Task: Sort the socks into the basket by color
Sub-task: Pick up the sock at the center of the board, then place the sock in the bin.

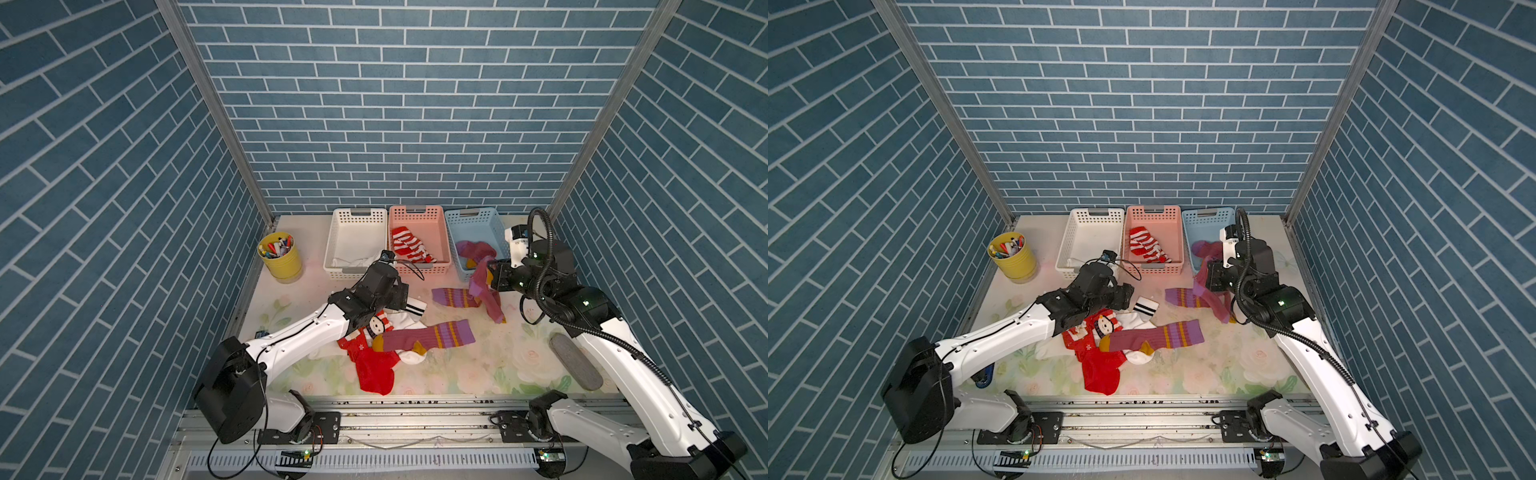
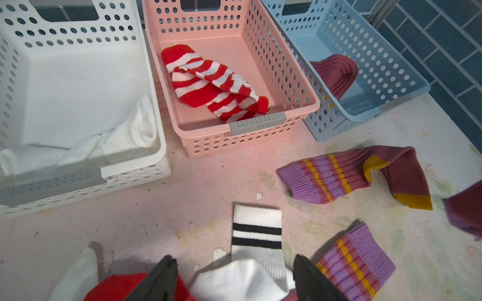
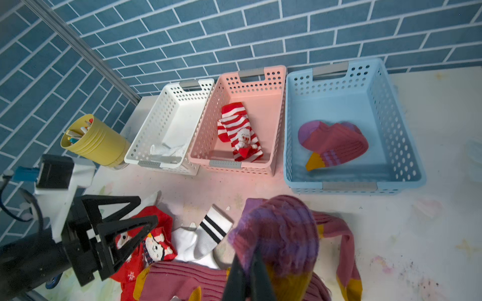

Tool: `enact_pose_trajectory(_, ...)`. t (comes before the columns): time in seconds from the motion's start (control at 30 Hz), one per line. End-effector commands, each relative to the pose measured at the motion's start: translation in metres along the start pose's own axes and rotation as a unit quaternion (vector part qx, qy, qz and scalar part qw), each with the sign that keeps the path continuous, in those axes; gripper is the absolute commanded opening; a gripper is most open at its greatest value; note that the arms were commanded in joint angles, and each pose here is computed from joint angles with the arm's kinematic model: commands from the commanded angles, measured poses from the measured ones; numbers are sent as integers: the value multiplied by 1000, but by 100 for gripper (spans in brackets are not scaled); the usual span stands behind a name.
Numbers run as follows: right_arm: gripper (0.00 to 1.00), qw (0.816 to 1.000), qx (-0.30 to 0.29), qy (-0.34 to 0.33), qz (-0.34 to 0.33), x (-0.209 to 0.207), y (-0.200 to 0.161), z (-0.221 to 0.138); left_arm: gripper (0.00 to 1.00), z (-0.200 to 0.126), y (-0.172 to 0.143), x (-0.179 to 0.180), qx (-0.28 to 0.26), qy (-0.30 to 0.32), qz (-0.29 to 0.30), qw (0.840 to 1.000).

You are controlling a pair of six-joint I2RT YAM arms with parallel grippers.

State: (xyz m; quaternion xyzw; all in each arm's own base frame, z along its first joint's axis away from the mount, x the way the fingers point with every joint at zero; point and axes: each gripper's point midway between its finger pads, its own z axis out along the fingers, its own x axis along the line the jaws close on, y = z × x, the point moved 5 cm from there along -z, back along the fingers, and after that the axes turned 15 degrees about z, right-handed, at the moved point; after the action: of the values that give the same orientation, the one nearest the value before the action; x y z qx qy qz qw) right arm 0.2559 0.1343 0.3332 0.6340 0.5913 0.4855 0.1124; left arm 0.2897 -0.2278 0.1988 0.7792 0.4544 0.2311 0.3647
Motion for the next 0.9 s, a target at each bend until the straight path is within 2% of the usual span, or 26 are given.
enact_pose_trajectory(0.0, 0, 999, -26, -18, -32, 6, 21, -7, 76, -9, 0, 3, 0, 4, -2, 1000)
enact_pose_trajectory(0.27, 0, 995, -76, -49, -42, 19, 67, -4, 77, -16, -5, 7, -2, 11, -4, 1000)
enact_pose_trajectory(0.6, 0, 989, -93, -92, -66, 25, 113, 36, 77, -17, -8, 6, -1, 3, -8, 1000)
enact_pose_trajectory(0.87, 0, 987, -101, -117, -49, 2, 149, 69, 77, -22, -14, 8, -3, 6, -11, 1000)
